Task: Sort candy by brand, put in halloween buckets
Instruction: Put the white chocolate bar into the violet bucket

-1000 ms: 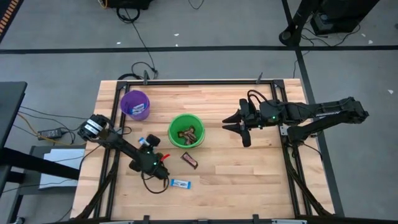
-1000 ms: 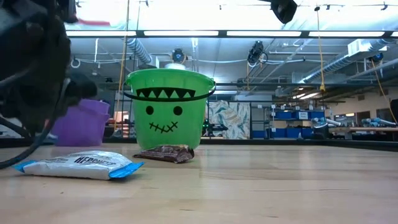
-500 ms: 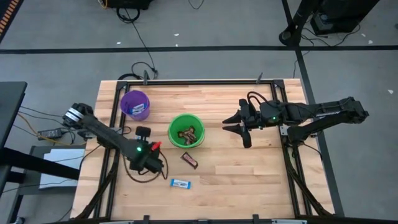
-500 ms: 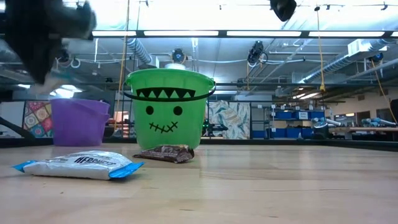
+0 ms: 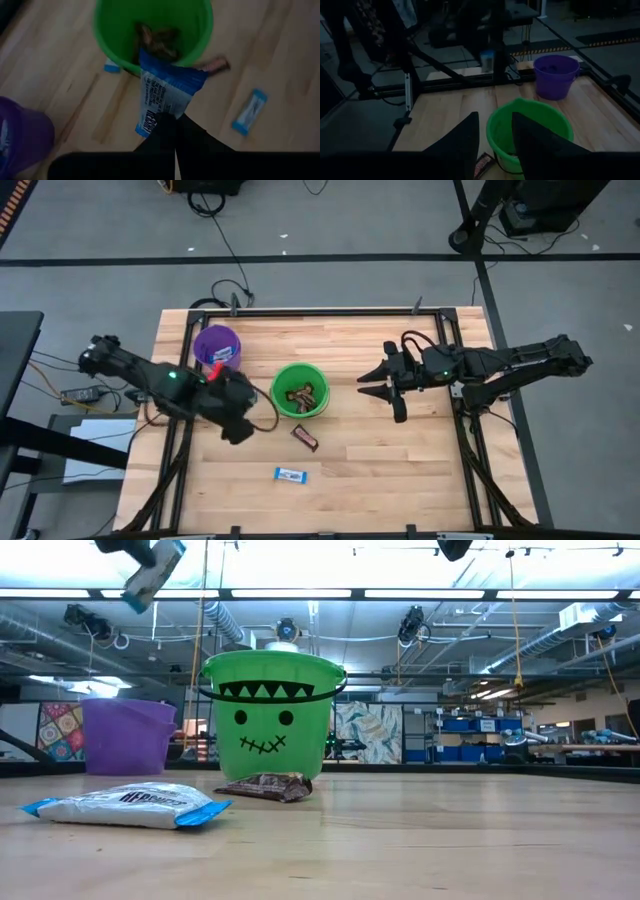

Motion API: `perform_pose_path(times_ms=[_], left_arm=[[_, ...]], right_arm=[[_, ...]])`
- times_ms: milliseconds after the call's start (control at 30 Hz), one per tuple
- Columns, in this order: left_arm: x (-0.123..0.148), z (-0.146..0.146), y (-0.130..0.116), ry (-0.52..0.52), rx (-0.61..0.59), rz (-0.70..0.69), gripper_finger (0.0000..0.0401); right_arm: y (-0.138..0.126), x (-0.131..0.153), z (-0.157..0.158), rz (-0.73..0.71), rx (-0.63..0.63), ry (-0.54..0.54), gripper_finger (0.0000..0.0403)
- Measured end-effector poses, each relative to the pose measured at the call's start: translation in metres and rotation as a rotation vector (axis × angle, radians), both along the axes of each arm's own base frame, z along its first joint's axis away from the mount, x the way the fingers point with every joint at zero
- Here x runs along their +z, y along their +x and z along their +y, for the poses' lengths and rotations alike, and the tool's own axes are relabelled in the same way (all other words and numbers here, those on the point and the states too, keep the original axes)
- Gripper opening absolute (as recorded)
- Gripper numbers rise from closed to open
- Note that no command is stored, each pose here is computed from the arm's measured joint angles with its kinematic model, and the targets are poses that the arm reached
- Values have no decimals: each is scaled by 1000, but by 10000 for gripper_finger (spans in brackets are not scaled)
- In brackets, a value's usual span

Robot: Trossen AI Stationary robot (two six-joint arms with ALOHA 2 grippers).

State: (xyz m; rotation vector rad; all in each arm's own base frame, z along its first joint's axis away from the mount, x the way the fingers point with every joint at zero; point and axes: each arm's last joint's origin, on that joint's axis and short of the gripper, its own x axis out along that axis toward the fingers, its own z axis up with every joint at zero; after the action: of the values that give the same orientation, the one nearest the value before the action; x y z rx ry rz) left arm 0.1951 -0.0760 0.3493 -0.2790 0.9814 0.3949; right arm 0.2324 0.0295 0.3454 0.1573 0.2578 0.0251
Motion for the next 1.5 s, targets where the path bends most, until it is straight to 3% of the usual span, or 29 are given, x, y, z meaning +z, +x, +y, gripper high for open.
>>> perform_pose_path(times_ms=[233,667,833,1000,1133,1333,1500], left_arm=[[23,13,-23,-56,126,-199,0],[69,33,-66,-224,133,-598,0],[70,48,-89,-107,233,-638,0],[64,64,-113,85,443,-644,0],[55,74,-128,174,599,-633,0],[33,78,-130,210,749,-625,0],[-2,78,-121,221,835,-510,0]], right_arm=[[-1,0,4,-2,17,-3,128],[-1,0,6,-2,36,-21,128],[-1,0,6,-2,38,-31,128],[-1,0,6,-2,38,-32,128],[-1,0,6,-2,38,-31,128],[-1,0,5,-3,34,-31,128],[0,2,5,-18,30,-29,128]])
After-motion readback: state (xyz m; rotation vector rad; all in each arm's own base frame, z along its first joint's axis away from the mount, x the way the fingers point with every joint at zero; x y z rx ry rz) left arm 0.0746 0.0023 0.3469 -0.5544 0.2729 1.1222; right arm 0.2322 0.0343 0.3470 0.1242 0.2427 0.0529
